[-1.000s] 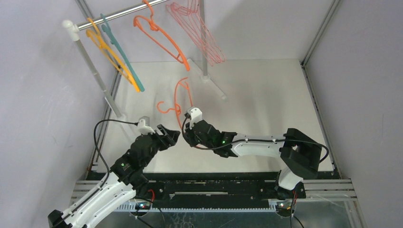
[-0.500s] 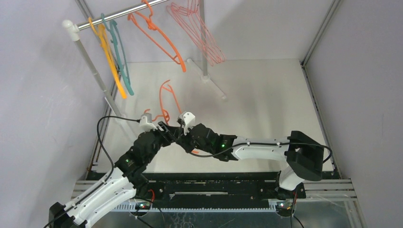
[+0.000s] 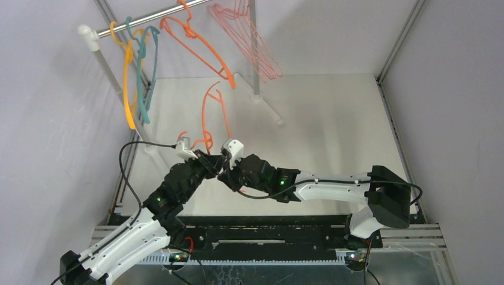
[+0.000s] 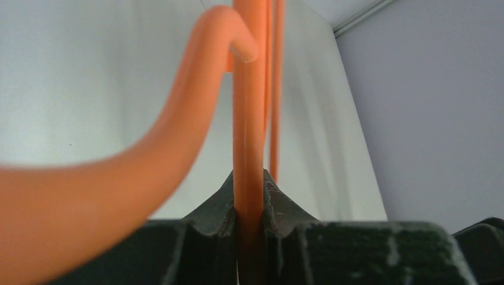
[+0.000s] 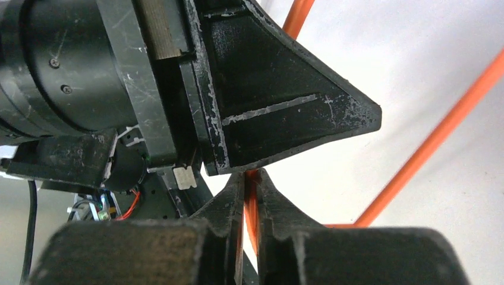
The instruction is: Organize the hangers
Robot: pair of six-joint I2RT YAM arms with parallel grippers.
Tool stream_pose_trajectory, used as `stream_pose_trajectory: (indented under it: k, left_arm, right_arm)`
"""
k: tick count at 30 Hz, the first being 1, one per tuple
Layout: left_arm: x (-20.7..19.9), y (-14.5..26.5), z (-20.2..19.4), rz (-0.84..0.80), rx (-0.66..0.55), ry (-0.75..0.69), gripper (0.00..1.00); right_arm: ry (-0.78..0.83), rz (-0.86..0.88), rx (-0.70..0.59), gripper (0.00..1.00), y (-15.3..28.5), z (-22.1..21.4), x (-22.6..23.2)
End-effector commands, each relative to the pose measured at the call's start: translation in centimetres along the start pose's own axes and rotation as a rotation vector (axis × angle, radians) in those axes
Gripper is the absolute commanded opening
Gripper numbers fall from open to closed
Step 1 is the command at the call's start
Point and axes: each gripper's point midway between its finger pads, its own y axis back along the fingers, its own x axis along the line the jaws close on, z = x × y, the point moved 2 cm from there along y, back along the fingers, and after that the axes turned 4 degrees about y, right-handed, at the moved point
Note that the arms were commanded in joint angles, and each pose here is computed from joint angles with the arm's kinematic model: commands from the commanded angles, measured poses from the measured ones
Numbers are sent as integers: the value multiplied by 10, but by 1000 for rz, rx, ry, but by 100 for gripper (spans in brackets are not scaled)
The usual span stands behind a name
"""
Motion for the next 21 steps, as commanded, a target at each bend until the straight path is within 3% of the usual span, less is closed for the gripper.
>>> stream_pose_trajectory:
  k: [1,7,12,18,21]
  left_arm:
    - [2,2,20,70,-33,-157,0]
    - [14,5,36,225,-16,-305,0]
    - [30,13,47,353,-34,-341,0]
    - [12,15,70,410,-35,-382,0]
    - [-2,17,98,465,-95,-424,0]
  right_arm:
    - [10,-87,-75,16,18,34,-7]
    - [2,-196,-37,28,38,31,-25]
    - [-2,-239,-19,42,60,31,-34]
    - [-8,-258,-34,45,84,43,-43]
    - [-5,-253,-45,45,93,48,-46]
